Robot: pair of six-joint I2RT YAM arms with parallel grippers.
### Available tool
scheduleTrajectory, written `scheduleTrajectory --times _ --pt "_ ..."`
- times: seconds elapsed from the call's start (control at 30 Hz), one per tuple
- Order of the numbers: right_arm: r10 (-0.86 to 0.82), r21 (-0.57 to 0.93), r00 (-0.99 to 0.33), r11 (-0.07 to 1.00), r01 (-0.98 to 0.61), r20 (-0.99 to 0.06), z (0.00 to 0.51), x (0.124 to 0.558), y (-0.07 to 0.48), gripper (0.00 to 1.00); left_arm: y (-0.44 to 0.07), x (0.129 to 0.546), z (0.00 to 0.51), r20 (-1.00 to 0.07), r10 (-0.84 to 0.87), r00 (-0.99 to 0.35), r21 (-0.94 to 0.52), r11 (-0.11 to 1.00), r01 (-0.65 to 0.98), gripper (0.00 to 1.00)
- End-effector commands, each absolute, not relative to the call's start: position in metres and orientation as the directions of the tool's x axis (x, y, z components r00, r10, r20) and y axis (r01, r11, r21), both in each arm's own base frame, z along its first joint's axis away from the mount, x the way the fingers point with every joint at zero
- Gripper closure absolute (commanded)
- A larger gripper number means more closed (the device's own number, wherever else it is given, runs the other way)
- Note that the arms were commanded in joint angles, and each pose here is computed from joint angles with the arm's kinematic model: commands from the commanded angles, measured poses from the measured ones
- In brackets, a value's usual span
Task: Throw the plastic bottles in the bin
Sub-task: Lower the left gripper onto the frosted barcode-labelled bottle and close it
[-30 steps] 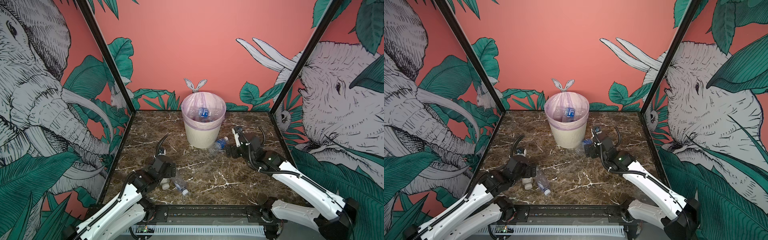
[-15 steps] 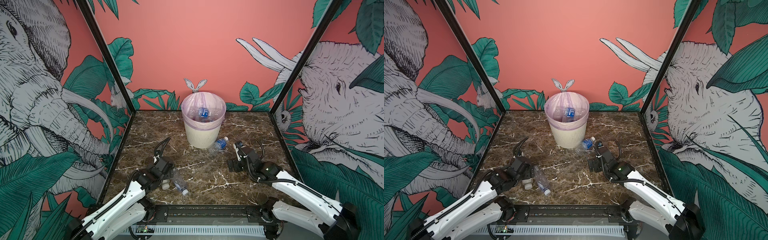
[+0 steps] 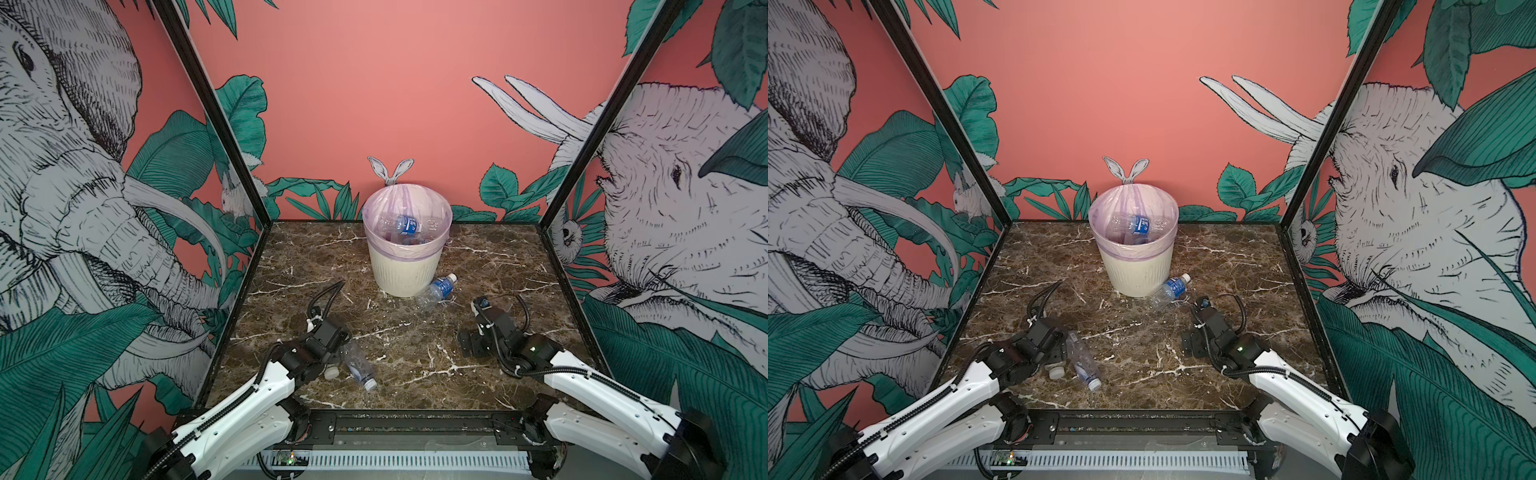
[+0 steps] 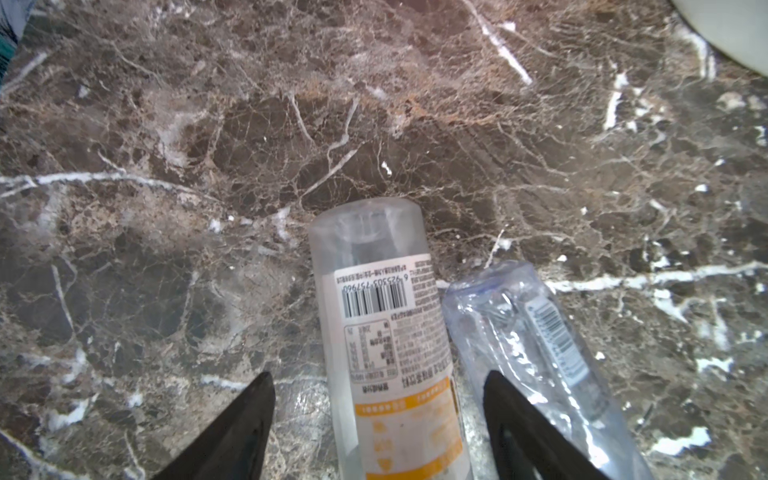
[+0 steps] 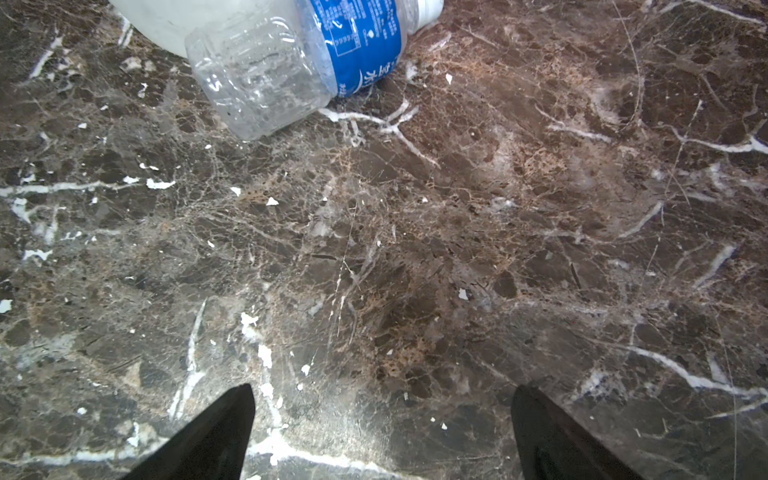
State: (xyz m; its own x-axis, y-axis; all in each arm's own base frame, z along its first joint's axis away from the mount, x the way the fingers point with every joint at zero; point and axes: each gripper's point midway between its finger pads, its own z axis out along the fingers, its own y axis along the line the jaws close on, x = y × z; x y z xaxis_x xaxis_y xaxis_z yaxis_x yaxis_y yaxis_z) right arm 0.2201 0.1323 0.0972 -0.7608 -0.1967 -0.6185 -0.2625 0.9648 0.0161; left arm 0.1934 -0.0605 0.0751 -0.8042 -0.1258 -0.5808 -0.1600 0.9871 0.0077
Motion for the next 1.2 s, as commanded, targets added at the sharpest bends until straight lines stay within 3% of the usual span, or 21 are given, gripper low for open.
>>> scheduleTrajectory --times 0.0,1.17 --pt "-0.187 0.013 -0.758 0.968 -0.249 -0.624 0.095 0.22 0.13 0.01 -0.055 0.192 0.069 -0.587 -0.163 -0.793 0.0 0.98 -0.201 0.22" --pt "-0.2 0.002 -0.764 0.967 -0.255 -0.614 0.09 0.223 0.133 0.01 -0.078 0.2 0.016 -0.479 -0.184 -0.859 -0.048 0.982 -0.184 0.24"
